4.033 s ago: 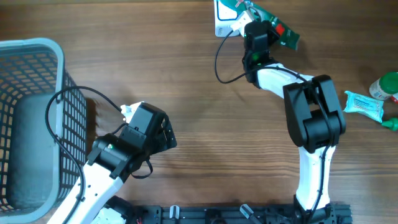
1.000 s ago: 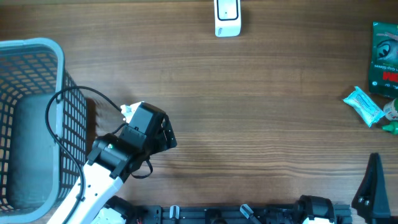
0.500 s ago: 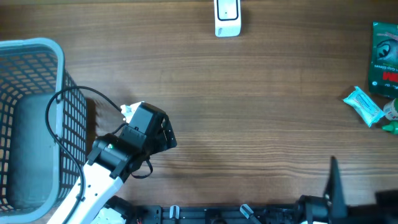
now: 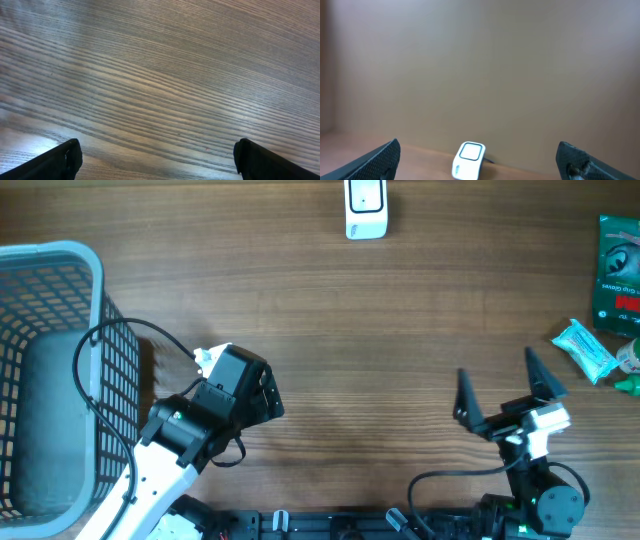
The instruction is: Scan the item barcode
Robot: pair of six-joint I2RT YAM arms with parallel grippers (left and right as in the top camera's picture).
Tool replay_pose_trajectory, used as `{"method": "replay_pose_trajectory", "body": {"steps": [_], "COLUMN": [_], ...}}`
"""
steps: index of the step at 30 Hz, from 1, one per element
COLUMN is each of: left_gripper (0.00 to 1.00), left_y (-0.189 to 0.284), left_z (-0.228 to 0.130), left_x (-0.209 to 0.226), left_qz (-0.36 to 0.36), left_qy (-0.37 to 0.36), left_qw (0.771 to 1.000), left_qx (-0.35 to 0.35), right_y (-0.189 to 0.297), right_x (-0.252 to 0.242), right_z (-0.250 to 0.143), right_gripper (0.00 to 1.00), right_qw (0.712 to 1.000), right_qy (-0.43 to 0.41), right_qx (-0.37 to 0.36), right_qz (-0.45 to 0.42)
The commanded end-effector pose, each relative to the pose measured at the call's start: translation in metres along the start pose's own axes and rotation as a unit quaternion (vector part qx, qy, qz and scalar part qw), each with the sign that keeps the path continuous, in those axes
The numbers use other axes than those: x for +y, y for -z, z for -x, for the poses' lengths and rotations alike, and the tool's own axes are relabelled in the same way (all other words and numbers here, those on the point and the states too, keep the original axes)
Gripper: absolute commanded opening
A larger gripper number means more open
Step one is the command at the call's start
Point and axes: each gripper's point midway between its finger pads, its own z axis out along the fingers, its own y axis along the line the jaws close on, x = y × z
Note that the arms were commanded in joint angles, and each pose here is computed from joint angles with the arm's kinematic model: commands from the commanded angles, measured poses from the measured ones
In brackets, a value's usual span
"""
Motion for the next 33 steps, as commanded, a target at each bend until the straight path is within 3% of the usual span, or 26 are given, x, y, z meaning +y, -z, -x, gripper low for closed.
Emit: {"method": "replay_pose_trajectory", "body": {"steps": [1, 5, 26, 33], "left_gripper": [1.00, 1.00, 1.00, 1.00], "left_y": [0.001, 0.001, 0.002, 0.040], "left_z": [0.001, 0.001, 0.001, 0.010], "left_x": [0.001, 0.001, 0.001, 0.002], "left_qz": [0.002, 0.002, 0.001, -0.062], "left_qy": [0.007, 0.007, 0.007, 0.020], "left_qw": [1.000, 1.000, 1.000, 0.995], "left_qx": [-0.006, -0.006, -0.007, -0.072], "right_y": [0.008, 0.025, 0.026, 0.026], "right_x": [-0.046, -0.048, -0.048, -0.048], "right_z": [-0.015, -0.093, -0.093, -0.093], "right_gripper": [1.00, 1.00, 1.00, 1.00], "right_qw": [0.981, 0.956, 0.955, 0.955], "right_qy": [-0.133, -0.175, -0.176, -0.176], "right_qx": [0.007, 0.160, 0.161, 0.161], "right_qz": [-0.138, -0.173, -0.174, -0.174]}}
